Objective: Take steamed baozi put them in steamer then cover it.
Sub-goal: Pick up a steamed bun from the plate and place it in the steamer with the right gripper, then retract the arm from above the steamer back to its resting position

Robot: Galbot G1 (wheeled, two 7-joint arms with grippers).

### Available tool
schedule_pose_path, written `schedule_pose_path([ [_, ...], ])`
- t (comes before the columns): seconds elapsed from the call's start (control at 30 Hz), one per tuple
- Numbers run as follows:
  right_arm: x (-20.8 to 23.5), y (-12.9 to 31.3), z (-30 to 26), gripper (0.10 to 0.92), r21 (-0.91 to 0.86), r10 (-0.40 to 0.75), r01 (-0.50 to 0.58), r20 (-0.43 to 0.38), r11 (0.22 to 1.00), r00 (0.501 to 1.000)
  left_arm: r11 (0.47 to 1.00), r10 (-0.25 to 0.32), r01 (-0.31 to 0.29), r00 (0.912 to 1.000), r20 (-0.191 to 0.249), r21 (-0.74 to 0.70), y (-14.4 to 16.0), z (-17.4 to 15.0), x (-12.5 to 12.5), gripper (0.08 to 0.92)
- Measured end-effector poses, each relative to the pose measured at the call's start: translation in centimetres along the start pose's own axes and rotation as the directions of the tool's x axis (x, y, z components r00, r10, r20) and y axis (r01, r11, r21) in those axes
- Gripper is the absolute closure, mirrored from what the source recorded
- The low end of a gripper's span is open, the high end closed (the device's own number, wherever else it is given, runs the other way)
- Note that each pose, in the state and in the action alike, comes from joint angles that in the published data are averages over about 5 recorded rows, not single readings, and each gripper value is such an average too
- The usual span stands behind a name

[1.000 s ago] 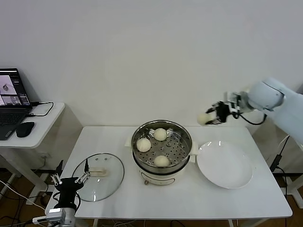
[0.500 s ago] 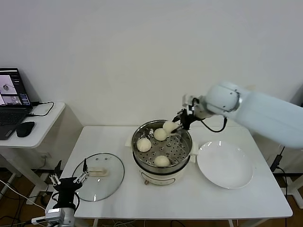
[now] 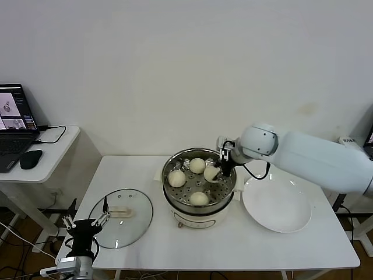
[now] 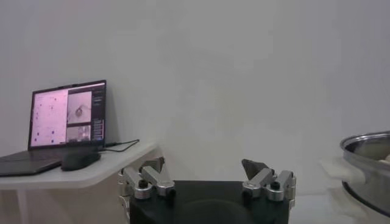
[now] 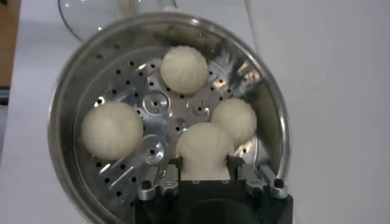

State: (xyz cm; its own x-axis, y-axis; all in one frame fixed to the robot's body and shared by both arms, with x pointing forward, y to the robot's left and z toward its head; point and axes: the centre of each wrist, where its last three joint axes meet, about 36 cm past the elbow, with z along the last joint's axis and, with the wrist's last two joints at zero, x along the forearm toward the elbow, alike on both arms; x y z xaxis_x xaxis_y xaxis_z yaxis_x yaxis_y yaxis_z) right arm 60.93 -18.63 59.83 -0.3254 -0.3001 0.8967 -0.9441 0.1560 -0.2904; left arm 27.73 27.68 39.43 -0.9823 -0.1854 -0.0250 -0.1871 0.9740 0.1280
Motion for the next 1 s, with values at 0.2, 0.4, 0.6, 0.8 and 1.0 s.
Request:
schedule_pose_path([
  [0.2,-1.1,0.4,0.6,0.538,-0.010,-0.001,0.001,-0.027,1.000,1.000,1.000,0.000,0.000,1.0000,-0.001,0.002,-0.1,0.1,0.0,0.177],
  [0.4,-1.7,0.6,1.0,0.493,-0.020,0.004,-0.005,-0.032,1.000,0.999,1.000,0.000,0.000,1.0000,-0.003,0.003,-0.1,0.1,0.0,0.177],
  [0.6,-0.8,0.5,1.0,0.321,-0.035,0.024,-0.024,-0.013,0.999,1.000,1.000,0.000,0.000,1.0000,0.000,0.002,-0.1,0.0,0.0,0.177],
  [0.8,2.0,0.3,1.4,0.208,-0.067,0.068,-0.065,0.054,0.996,0.996,1.000,0.003,-0.003,1.0000,-0.001,0.003,-0.1,0.2,-0.2,0.177],
  [1.0,4.8,1.5,3.9,0.200,-0.161,0.191,-0.160,0.201,0.974,0.961,1.000,0.005,-0.005,1.0000,-0.002,0.008,-0.3,0.6,-0.2,0.177],
])
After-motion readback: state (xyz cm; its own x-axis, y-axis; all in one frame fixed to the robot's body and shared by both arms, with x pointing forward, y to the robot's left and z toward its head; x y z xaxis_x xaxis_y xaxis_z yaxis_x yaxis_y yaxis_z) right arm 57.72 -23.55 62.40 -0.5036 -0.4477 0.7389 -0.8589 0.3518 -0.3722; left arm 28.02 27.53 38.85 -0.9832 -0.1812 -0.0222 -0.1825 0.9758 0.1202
